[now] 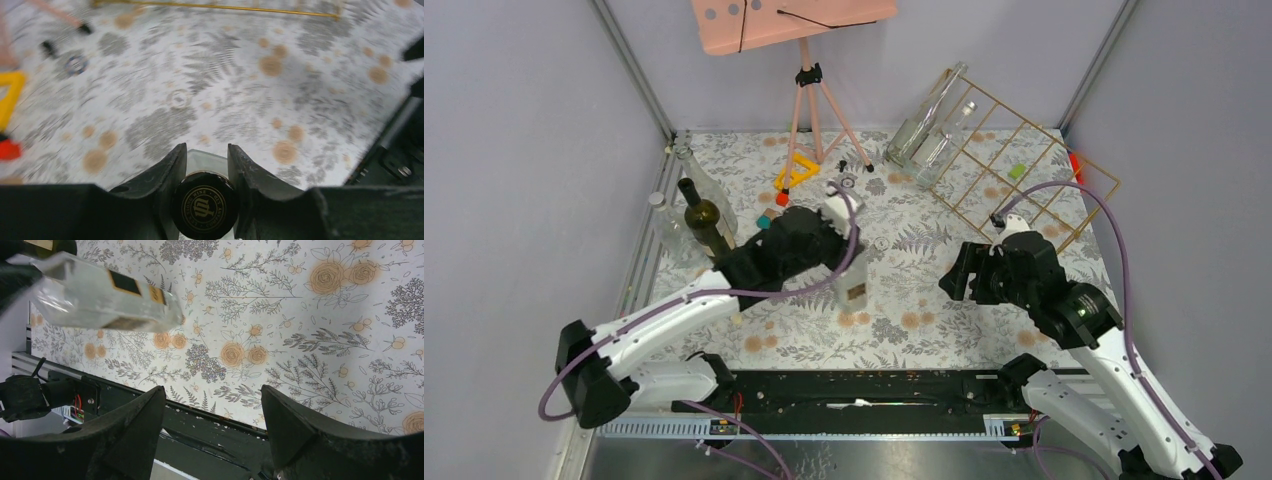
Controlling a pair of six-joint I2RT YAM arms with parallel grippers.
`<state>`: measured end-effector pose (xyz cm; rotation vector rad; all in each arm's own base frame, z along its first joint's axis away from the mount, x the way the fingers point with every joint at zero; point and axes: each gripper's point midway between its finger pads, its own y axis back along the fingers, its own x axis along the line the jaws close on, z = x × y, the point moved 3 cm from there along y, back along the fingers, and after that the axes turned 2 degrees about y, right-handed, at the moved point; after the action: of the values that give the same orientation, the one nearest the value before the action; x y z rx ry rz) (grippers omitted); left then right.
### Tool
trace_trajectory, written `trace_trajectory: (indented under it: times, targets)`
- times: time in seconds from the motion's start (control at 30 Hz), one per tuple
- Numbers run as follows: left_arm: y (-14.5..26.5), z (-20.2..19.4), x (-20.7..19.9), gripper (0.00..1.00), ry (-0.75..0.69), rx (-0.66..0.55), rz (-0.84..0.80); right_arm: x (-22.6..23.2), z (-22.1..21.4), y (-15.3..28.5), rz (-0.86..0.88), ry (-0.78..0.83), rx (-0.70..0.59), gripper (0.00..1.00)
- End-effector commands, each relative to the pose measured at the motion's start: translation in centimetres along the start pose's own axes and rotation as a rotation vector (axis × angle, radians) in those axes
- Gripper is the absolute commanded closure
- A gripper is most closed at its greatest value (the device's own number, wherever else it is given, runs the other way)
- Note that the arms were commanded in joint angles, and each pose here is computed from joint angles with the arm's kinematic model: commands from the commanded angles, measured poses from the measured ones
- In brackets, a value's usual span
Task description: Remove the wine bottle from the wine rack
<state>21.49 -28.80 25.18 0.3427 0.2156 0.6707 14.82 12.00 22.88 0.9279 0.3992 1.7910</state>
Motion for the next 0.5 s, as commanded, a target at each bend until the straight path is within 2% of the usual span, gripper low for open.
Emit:
trace_trajectory:
  times: [0.0, 0.27, 0.47]
  targets:
    - [3.3, 2.3, 7.1, 1.0, 0.098, -0.139, 0.285, 0.4, 0.8, -0.8, 0.011, -0.003, -0.017, 0.23]
    - [6.3, 4.9, 16.1, 1.0, 0.1, -0.221, 0.596, 0.5, 0.5, -1.4, 0.021, -0.014, -0.008, 0.23]
    - [7.9, 5.6, 22.0, 1.0, 0.155, -0.268, 0.757, 0.3, 0.1, -1.7, 0.017, -0.016, 0.005, 0.23]
